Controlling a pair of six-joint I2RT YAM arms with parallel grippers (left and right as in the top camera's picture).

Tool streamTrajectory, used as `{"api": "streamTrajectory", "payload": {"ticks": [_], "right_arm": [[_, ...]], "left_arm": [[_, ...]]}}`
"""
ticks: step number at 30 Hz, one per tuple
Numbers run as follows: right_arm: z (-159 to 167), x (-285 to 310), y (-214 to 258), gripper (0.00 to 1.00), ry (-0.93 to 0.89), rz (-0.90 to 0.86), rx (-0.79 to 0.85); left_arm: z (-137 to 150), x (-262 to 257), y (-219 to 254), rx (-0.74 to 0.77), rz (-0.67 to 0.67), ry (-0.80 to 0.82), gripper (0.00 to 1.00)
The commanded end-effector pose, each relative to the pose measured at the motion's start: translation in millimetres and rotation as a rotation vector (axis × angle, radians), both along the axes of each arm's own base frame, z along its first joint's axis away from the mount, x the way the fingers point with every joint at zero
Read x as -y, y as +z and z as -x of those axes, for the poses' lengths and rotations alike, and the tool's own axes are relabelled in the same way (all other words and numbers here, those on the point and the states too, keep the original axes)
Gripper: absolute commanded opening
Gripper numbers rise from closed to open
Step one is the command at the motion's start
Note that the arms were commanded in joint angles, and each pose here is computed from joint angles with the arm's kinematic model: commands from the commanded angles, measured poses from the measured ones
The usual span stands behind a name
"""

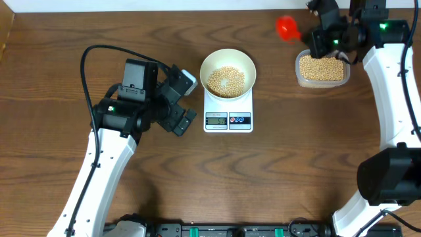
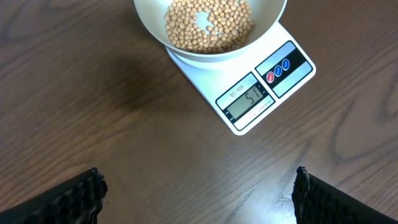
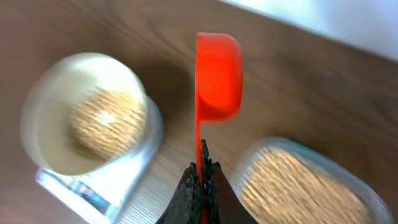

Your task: Scoop item into bowl and weigh 50g on scale

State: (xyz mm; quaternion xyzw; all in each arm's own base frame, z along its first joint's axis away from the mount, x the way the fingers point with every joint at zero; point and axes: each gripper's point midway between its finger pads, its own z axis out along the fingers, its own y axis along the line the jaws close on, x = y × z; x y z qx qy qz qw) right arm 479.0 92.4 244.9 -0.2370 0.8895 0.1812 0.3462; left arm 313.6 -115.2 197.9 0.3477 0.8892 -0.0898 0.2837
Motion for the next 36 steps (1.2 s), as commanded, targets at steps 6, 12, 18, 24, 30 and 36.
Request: {"api": "streamTrajectory", "payload": {"ticks": [6,12,18,24,30,36], "right_arm": [[35.7,-95.7,23.1,0.01,0.256,-0.182,-0.012],[47.2,-122.9,15.0,0.01,0.294,-0.12,-0.019],[54.8,-133.8,-9.9,0.01,0.3,0.038,-0.036],[57.4,-143.0,-36.0,0.01,0.313,0.112,-0.079],[53.3,-142.9,-53.9,0.01,0.308,0.134,-0.111],[48.8,-142.1,-79.7,0.01,0.304,0.161,-0.159]], "left_arm": [[-1.4,-1.2,-0.9,-0.006,0.001,0.012,0.98],[-1.4,-1.2,-0.9,-0.006,0.001,0.012,0.98],[-1.4,-1.2,-0.9,-0.006,0.001,0.012,0.98],[-1.4,-1.2,-0.9,-0.006,0.001,0.012,0.98],[-1.4,-1.2,-0.9,-0.006,0.001,0.012,0.98],[-1.4,-1.1,-0.9,-0.006,0.001,0.012,0.98]]}}
